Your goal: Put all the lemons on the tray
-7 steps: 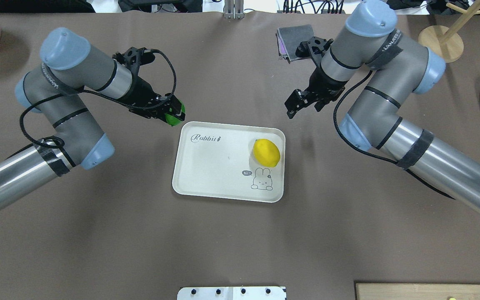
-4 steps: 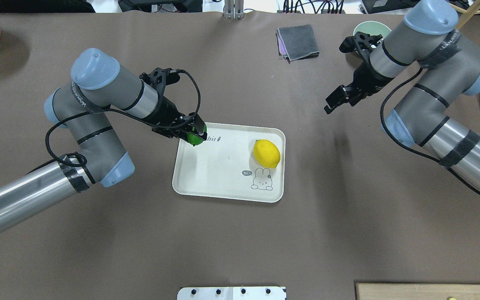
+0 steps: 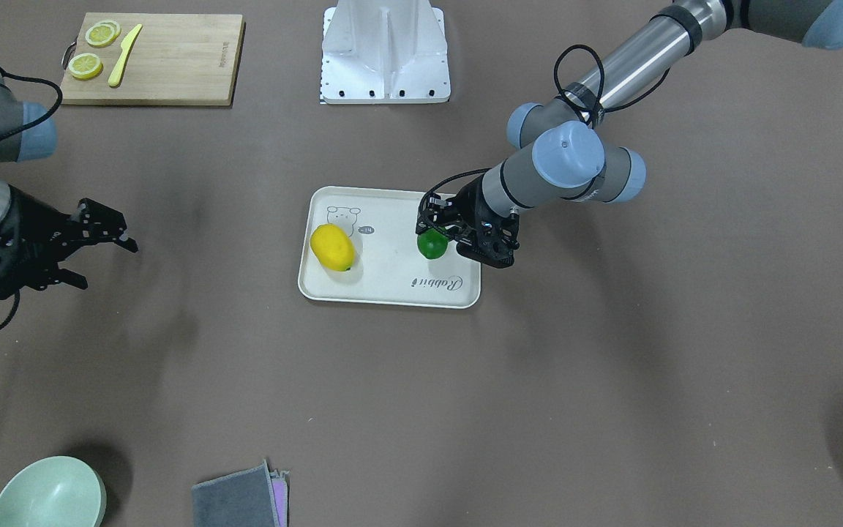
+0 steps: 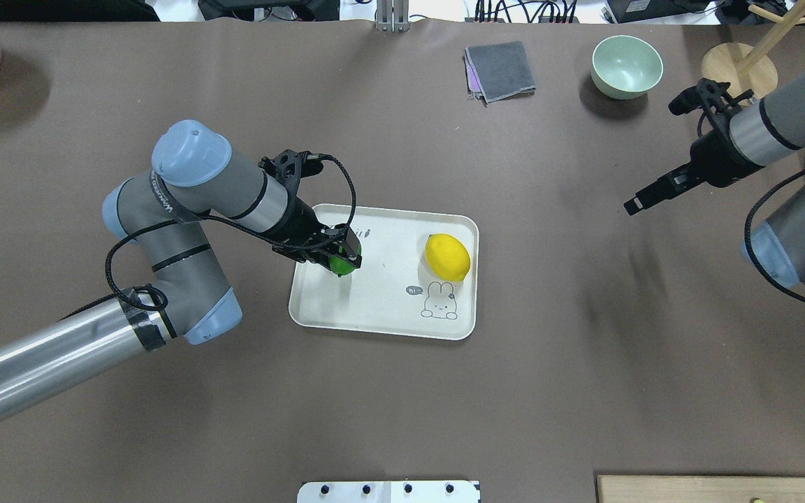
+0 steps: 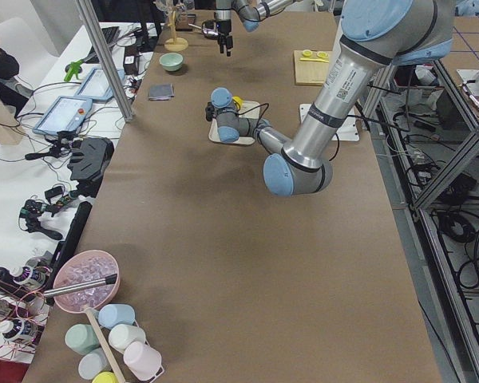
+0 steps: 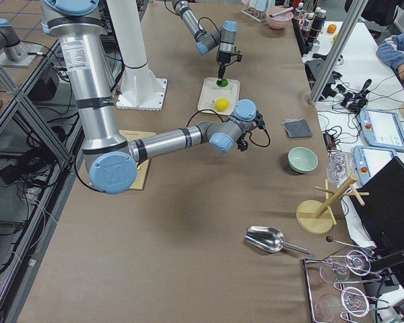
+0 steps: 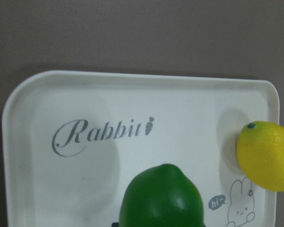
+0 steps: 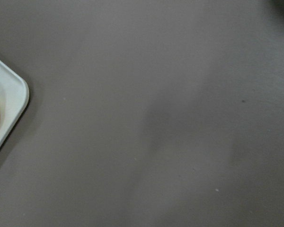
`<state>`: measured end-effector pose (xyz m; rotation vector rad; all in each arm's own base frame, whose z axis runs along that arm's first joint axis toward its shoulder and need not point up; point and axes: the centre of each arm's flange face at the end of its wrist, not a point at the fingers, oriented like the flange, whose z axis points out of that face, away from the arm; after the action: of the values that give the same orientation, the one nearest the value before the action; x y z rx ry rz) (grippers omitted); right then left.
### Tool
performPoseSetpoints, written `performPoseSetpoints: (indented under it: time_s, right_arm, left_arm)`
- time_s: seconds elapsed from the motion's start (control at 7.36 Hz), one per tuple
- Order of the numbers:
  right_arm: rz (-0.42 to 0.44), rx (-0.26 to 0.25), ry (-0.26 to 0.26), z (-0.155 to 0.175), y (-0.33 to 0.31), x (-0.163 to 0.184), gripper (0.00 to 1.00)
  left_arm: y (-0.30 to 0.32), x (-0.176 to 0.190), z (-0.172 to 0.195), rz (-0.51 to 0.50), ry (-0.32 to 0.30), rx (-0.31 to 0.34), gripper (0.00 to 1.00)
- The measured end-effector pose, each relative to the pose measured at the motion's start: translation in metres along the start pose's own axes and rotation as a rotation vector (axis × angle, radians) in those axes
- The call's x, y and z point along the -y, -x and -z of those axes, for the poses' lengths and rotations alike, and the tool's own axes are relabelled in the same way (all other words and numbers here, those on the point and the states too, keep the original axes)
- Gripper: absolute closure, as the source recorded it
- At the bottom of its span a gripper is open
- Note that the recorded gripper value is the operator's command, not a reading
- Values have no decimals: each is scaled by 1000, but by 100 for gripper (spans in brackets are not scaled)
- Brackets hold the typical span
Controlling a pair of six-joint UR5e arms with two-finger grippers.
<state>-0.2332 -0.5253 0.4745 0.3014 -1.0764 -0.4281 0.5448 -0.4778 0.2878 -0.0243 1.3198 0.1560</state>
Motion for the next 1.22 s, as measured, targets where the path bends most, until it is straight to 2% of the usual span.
performPoseSetpoints:
  time_s: [0.14,0.41,0.68,0.95,1.22]
  right_arm:
    - [-28,-37,-16,20,-29,-16,1]
    - [-156,-108,-17,56,-76,-38,1]
    - [-338,-173,23,93,-102,-44,1]
    - [-467,-237,82,120,-128,-58,1]
    - [-529,-290,138,152,-161,-81,1]
  left_arm:
    - [0,-2,-3,3,0,3,2]
    - [-1,-3,-3,2,-1,2,2]
    - [-5,4,12,4,-17,-3,2]
    - [14,41,72,57,-52,23,2]
    - [47,63,138,132,-110,62,2]
